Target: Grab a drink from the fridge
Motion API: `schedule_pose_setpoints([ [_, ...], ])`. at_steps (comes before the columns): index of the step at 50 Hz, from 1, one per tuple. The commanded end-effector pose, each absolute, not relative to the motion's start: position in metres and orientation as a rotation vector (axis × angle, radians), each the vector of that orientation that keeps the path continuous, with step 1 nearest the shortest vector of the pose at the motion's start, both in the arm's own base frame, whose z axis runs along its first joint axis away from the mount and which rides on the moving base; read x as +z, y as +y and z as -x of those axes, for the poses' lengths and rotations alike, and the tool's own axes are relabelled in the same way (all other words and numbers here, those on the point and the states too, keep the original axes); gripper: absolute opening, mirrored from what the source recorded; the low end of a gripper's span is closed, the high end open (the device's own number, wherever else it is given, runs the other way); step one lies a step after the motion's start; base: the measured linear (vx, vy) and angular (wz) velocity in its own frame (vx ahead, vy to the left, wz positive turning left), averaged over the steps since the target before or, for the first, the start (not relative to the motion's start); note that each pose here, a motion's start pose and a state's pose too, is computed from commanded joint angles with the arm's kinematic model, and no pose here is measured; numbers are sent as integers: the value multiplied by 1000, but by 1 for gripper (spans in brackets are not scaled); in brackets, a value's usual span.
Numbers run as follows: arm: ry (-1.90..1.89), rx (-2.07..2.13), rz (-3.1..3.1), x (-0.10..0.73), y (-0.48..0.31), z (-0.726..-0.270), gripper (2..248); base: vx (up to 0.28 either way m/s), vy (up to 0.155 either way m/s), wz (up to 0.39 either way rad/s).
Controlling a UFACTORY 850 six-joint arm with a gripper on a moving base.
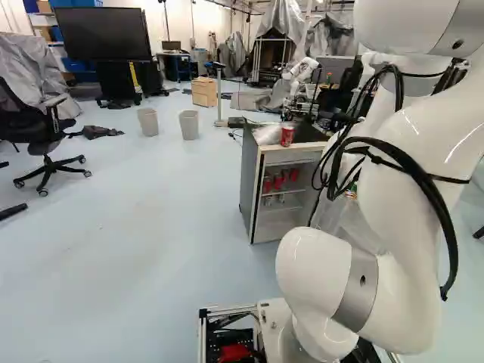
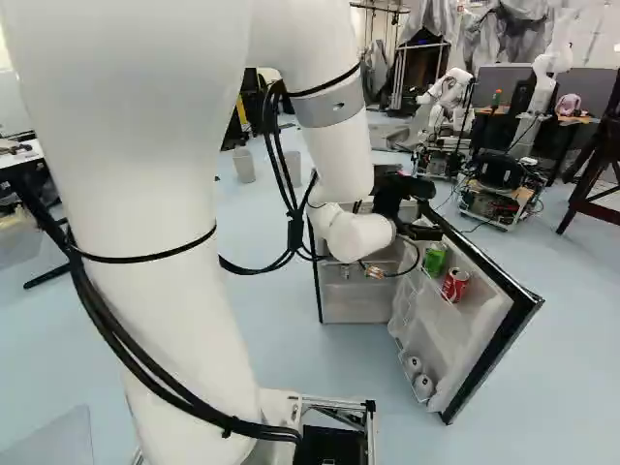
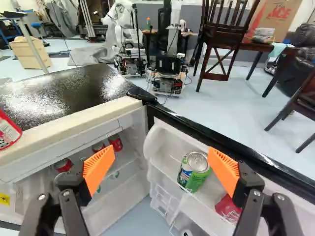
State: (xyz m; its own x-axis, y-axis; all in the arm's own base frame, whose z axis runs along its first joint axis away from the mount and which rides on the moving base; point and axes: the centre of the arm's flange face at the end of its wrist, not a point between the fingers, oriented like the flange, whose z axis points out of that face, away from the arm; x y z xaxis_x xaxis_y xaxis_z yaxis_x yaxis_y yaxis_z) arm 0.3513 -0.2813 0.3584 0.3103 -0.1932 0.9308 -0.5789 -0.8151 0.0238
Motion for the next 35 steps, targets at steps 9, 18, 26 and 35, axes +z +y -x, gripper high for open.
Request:
schedule_pose_setpoints([
  [9,-722,1466,-2239,363,-294,-351,247,0,0,0],
  [18,-752,1426,-2249,368,-308,-350,247,0,0,0],
  [26,-778,1391,-2256,372,-319,-350,247,0,0,0],
  [35,-807,1354,-2263,377,-332,-349,247,0,0,0],
])
